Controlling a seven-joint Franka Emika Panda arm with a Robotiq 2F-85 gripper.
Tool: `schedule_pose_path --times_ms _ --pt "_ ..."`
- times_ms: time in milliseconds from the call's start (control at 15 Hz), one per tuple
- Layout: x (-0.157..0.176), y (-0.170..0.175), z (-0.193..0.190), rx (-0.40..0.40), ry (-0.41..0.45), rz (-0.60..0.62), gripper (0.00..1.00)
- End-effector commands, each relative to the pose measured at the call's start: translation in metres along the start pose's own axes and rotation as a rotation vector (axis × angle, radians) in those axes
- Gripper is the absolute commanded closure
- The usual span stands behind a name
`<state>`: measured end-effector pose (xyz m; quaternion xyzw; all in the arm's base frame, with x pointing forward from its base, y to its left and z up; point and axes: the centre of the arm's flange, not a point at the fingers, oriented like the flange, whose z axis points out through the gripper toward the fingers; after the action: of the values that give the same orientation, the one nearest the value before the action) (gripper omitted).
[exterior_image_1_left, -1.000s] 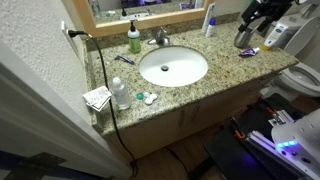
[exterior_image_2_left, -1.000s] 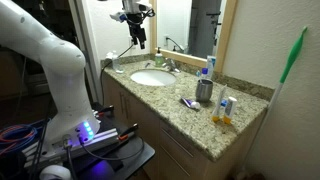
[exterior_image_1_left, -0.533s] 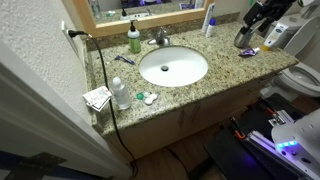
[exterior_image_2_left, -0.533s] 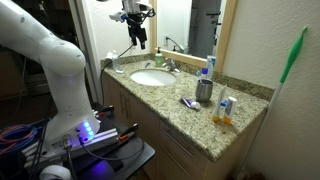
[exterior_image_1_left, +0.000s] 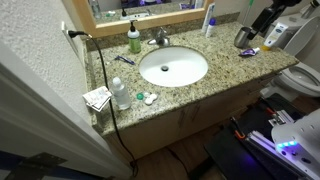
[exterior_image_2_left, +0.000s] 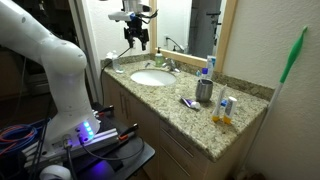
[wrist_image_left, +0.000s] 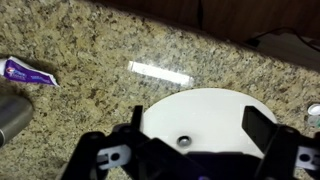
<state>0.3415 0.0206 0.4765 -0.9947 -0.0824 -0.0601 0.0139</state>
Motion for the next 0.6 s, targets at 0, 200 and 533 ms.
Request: schedule_pose_path --times_ms 0,200,533 --pt "0.000 0.000 0.000 0.000 0.000 0.001 0.00" --pt "0.023 -0.011 0.009 -0.006 -0.060 -0.064 0.00" --pt "0.118 -0.062 -0.033 -0.022 -0.047 -0.141 0.00"
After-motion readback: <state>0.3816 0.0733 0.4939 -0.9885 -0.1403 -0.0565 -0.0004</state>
